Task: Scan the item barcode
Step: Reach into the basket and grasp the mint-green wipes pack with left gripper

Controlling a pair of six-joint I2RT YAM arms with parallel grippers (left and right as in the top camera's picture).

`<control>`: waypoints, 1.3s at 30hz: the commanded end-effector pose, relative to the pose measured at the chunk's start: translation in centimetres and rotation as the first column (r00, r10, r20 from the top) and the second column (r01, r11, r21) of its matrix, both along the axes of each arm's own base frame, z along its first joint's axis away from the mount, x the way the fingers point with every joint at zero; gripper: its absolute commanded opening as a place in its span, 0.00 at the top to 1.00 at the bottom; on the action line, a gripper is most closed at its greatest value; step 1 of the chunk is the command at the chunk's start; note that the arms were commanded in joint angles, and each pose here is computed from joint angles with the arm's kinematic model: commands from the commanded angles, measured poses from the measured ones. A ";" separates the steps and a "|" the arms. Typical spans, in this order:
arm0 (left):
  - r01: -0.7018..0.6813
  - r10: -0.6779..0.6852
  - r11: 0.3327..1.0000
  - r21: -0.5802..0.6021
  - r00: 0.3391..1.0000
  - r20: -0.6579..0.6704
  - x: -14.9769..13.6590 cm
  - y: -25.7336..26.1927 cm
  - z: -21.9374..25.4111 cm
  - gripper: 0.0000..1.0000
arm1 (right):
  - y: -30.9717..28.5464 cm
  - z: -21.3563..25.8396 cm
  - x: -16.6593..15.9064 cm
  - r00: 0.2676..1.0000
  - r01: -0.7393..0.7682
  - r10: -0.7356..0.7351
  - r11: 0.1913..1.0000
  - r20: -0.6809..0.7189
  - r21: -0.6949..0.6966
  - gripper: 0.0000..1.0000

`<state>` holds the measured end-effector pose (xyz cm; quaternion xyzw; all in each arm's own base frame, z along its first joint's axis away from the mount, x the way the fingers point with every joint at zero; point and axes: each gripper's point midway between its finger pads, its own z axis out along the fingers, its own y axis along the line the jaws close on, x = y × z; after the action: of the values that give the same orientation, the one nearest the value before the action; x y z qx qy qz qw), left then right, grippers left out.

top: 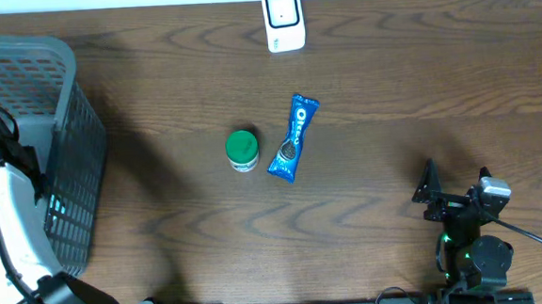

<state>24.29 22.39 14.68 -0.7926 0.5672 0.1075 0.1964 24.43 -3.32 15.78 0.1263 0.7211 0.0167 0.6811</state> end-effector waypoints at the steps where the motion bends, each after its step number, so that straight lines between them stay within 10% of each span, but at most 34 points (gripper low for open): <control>1: -0.153 0.155 0.987 0.052 0.988 -0.019 -1.0 1.3 -0.9 0.02 | 0.0 0.0 0.0 1.000 0.003 -0.003 1.000 0.002 0.006 0.01; 39: -0.314 0.305 0.949 -0.030 0.937 -0.171 -1.2 4.9 -12.5 0.02 | 0.0 0.0 0.0 1.000 0.003 -0.003 1.000 0.002 0.006 0.01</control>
<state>23.74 27.35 3.03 -0.8687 0.4501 0.1696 0.1182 24.43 -3.32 15.78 0.1263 0.7211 0.0167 0.6811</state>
